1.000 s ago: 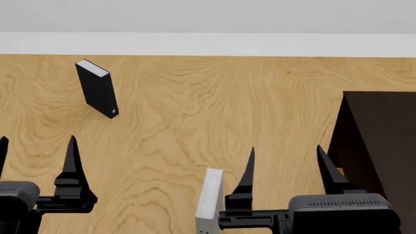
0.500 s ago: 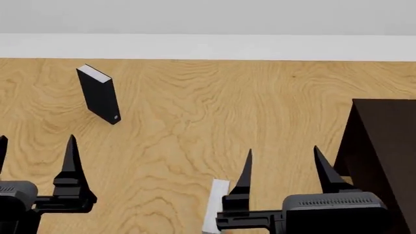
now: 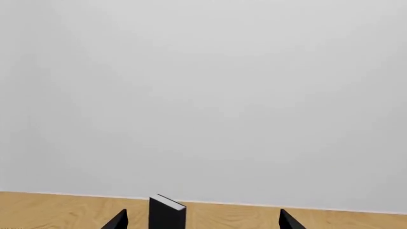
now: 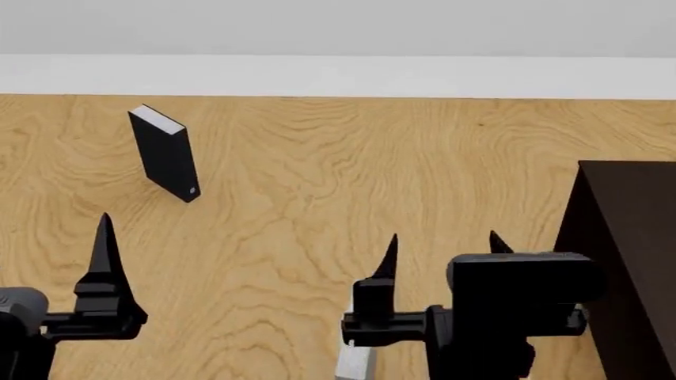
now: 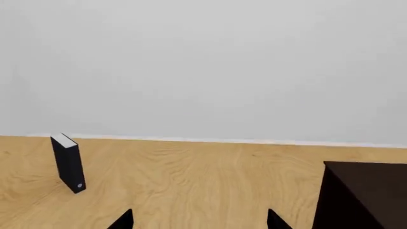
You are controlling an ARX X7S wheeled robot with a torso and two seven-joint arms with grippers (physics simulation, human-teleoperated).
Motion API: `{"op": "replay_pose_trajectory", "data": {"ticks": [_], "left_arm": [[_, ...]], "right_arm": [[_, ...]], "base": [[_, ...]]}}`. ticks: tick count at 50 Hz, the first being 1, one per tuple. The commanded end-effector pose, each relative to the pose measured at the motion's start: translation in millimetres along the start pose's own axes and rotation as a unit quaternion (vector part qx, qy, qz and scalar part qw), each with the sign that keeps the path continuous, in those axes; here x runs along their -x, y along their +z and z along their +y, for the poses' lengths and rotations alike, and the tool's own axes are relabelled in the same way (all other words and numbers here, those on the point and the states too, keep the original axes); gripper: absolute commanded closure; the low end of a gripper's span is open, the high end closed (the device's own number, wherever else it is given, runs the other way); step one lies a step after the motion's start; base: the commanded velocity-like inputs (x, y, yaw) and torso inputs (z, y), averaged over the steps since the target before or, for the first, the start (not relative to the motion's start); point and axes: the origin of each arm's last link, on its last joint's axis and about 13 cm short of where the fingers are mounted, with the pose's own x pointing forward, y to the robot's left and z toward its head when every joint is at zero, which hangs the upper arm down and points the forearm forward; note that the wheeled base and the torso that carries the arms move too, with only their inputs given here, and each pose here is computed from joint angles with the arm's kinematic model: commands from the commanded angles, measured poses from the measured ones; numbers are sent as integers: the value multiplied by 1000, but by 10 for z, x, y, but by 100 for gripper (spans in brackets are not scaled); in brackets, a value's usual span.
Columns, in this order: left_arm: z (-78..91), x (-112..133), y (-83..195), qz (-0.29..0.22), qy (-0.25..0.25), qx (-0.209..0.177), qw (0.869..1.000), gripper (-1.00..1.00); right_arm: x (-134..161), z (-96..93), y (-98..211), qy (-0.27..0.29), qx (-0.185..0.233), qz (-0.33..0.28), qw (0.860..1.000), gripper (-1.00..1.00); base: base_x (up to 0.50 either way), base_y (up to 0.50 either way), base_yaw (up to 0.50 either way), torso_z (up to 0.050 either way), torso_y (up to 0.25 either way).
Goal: Pick up the book on the right and place it on the cabinet shelf.
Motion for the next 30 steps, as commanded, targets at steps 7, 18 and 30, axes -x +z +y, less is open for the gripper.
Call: {"op": "replay_pose_trajectory", "data": {"ticks": [7,18,30], "left_arm": [[91,-21,127,-2,17,17,1000,-100],[143,-48,142,-1,29,20,999,-100],[173,-24,204,-3,29,30,999,-100]], "right_arm": [[-282,143,942,20,3,152,988,-100],[-488,244,1361,21,-9,225,974,-100],[-653,366,1544,22,-10,298,954,-100]], "base": [[0,0,0,0,0],[0,0,0,0,0],[0,0,0,0,0]]}}
